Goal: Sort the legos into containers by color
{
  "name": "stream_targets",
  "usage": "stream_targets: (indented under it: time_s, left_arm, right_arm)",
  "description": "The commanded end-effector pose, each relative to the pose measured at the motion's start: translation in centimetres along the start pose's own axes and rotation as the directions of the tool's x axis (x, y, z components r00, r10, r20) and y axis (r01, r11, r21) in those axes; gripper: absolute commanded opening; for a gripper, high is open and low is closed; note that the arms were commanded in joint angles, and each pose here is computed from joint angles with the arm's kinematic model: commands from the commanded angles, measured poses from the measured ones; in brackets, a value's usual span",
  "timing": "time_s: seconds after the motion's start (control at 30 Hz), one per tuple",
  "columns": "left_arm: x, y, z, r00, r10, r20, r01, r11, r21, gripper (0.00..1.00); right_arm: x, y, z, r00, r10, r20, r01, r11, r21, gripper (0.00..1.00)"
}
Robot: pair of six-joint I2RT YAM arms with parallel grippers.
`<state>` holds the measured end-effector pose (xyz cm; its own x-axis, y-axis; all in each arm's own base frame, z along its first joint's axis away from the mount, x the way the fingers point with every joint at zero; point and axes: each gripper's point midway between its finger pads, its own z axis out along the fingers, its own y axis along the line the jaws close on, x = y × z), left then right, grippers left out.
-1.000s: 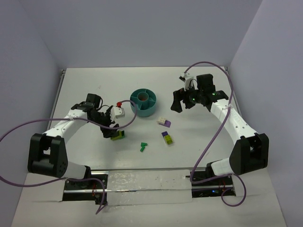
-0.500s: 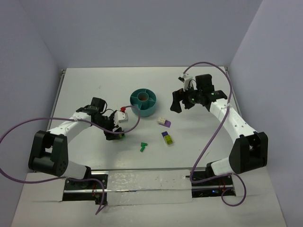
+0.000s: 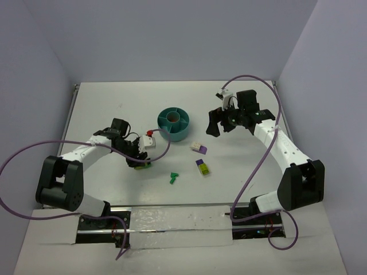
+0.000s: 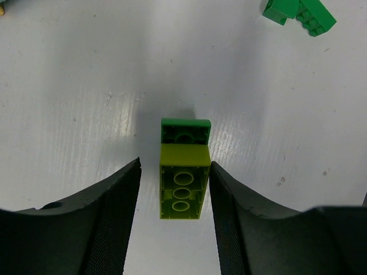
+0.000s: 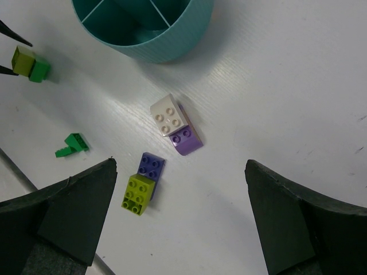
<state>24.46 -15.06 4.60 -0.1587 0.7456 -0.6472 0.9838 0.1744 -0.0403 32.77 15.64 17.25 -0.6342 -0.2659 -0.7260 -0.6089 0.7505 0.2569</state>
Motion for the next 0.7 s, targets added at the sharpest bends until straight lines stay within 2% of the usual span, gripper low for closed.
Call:
stream_targets:
  time_s: [0.0, 0.07, 0.2, 0.4, 0.53, 0.67]
  left_arm:
    - [0.0, 0.0, 0.3, 0.999, 0.05, -0.001, -0.05, 0.999, 0.013, 0.51]
    - [-0.1, 0.0, 0.2, 0.999, 0.047, -0.002, -0.047, 0.999, 0.014, 0.46]
    - [-0.9, 0.0, -0.1, 0.999, 0.028, 0.02, -0.028, 0.999, 0.019, 0.29]
    - [-5.7, -0.5, -2.1, 0.986, -0.057, 0.154, 0.049, 0.997, 0.057, 0.07]
    - [-10.2, -0.7, -4.6, 0.959, -0.084, 0.272, 0.064, 0.995, 0.081, 0.01]
    - [-15.3, -2.2, -7.4, 0.897, -0.159, 0.412, 0.084, 0.977, 0.194, 0.0]
  right_arm:
    - [-1.8, 0.6, -0.2, 0.998, -0.031, 0.047, 0.031, 0.999, -0.013, 1.0]
    - [-1.9, 1.0, -0.2, 0.998, -0.032, 0.051, 0.033, 0.999, -0.029, 1.0]
    - [-2.4, 2.1, -0.3, 0.997, -0.036, 0.074, 0.041, 0.997, -0.071, 1.0]
    - [-4.0, 5.4, -1.0, 0.988, -0.059, 0.141, 0.087, 0.975, -0.204, 1.0]
    - [-4.8, 8.5, -1.4, 0.981, -0.098, 0.168, 0.147, 0.939, -0.31, 1.0]
    - [-5.4, 13.8, -1.9, 0.967, -0.151, 0.204, 0.231, 0.854, -0.465, 1.0]
